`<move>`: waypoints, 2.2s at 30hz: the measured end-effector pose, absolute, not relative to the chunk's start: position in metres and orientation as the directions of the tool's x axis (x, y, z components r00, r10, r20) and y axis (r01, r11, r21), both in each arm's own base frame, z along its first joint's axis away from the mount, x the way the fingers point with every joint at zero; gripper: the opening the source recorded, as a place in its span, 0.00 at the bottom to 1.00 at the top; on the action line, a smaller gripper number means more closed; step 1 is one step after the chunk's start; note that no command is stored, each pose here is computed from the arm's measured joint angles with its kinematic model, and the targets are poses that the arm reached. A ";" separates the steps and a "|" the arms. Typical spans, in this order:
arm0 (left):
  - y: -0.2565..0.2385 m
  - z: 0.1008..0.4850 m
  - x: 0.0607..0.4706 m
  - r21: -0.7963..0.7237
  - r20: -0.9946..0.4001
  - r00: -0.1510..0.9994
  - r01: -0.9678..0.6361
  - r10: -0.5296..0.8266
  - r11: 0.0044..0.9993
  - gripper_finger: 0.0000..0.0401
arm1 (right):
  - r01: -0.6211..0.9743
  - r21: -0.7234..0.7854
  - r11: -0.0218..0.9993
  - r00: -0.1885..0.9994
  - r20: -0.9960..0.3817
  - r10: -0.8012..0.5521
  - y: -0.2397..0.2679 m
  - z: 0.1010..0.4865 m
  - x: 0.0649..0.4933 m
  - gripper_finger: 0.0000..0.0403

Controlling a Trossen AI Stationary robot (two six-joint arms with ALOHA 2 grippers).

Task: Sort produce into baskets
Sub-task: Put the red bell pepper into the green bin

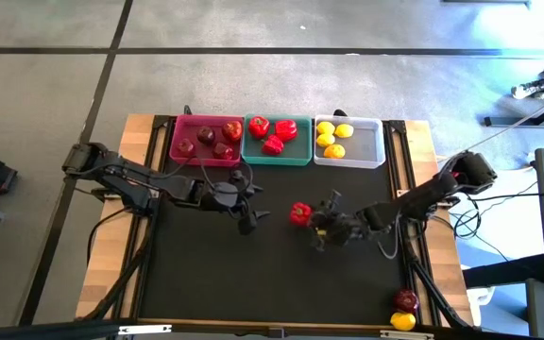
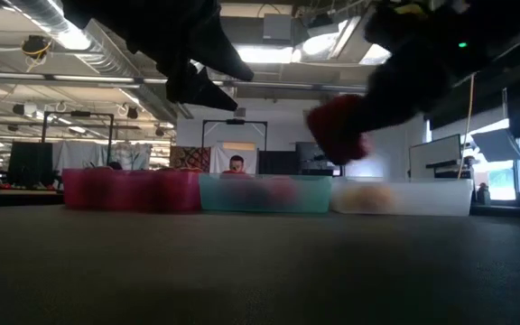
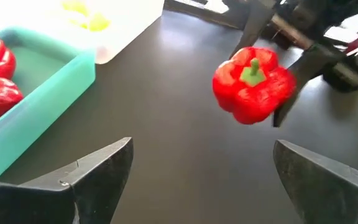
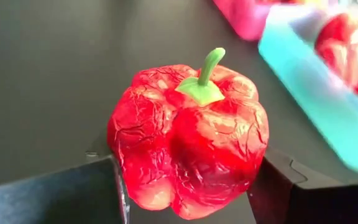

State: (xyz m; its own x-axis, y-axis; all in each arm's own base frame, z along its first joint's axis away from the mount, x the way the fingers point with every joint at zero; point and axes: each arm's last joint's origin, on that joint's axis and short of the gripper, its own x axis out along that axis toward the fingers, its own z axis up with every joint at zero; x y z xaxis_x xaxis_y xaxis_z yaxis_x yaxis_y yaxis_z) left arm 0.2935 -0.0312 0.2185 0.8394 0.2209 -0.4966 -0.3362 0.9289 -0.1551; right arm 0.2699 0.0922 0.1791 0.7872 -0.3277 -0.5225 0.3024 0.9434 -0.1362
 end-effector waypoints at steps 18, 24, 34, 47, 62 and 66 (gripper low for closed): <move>-0.021 0.165 0.323 -0.059 -0.544 0.793 -0.361 0.273 0.931 0.95 | 0.234 -0.043 0.971 0.850 -0.476 -0.226 0.026 0.126 0.297 0.43; -0.021 0.155 0.325 -0.047 -0.567 0.776 -0.364 0.275 0.930 0.95 | 0.221 -0.025 0.975 0.877 -0.432 -0.210 0.022 0.111 0.307 0.43; -0.022 0.149 0.326 -0.003 -0.588 0.766 -0.322 0.259 0.947 0.95 | 0.209 -0.038 0.977 0.889 -0.408 -0.206 0.024 0.098 0.313 0.47; -0.022 0.138 0.332 -0.076 -0.602 0.786 -0.227 0.136 0.971 0.95 | 0.171 -0.021 0.985 0.898 -0.409 -0.164 0.025 0.097 0.314 0.52; -0.020 0.127 0.333 -0.074 -0.630 0.768 -0.207 0.116 0.975 0.95 | 0.255 -0.058 0.965 0.881 -0.399 -0.257 0.023 0.098 0.316 0.53; -0.019 0.127 0.334 -0.070 -0.630 0.768 -0.207 0.118 0.976 0.95 | 0.257 -0.058 0.965 0.880 -0.398 -0.258 0.023 0.098 0.316 0.60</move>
